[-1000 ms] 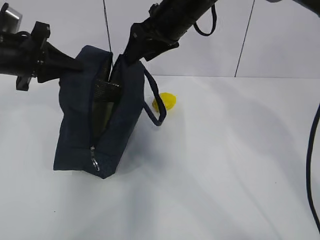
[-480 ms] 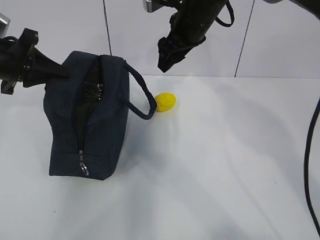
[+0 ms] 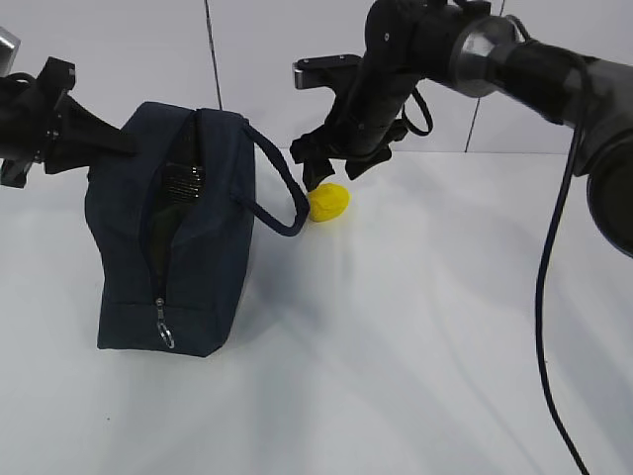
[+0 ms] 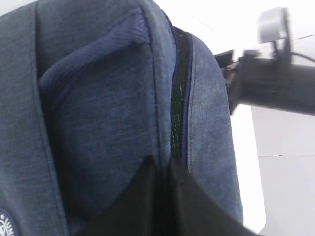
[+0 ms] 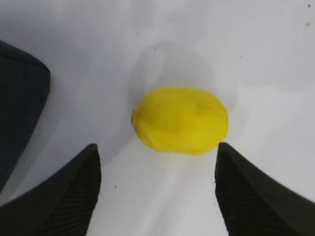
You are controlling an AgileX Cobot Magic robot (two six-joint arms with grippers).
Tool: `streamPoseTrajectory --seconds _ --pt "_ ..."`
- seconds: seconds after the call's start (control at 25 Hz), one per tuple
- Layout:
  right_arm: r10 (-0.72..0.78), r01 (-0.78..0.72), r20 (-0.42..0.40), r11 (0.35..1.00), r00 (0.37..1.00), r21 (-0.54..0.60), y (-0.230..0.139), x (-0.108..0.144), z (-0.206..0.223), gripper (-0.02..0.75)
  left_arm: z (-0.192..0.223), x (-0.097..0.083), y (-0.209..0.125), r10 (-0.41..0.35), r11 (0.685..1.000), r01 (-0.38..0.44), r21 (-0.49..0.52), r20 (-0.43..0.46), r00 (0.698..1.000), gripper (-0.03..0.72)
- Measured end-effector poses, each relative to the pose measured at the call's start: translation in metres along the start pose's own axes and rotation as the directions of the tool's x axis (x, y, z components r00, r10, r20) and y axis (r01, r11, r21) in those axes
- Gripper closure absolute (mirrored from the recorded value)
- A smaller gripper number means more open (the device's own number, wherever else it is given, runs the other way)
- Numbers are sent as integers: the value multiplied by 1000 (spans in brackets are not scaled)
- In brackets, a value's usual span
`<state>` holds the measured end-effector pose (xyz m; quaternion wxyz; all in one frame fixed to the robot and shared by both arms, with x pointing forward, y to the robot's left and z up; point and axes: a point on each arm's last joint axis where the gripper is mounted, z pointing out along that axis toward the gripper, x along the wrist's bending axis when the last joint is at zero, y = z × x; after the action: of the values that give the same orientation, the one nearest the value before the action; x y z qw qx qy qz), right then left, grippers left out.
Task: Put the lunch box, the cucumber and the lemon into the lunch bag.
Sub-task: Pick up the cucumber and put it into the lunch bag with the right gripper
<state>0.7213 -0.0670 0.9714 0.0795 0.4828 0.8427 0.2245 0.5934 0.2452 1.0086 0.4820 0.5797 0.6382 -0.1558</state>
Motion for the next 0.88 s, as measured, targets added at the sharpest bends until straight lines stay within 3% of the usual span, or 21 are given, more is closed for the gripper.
streamPoseTrajectory --seconds 0.12,0.48,0.76,0.88 --pt "17 -17 0 1000 1000 11 -3 -1 11 178 0 0 0 0 1000 0 0 0 1000 679" --pt "14 -10 36 992 999 -122 9 -5 10 177 0 1 -1 5 1000 -5 6 -6 1000 679" --pt "-265 285 230 957 936 -55 9 -20 8 177 0 1 -1 16 1000 -16 16 -16 1000 679" --pt "-327 337 264 941 907 6 7 -24 6 177 0 2 -1 17 1000 -17 17 -17 1000 679"
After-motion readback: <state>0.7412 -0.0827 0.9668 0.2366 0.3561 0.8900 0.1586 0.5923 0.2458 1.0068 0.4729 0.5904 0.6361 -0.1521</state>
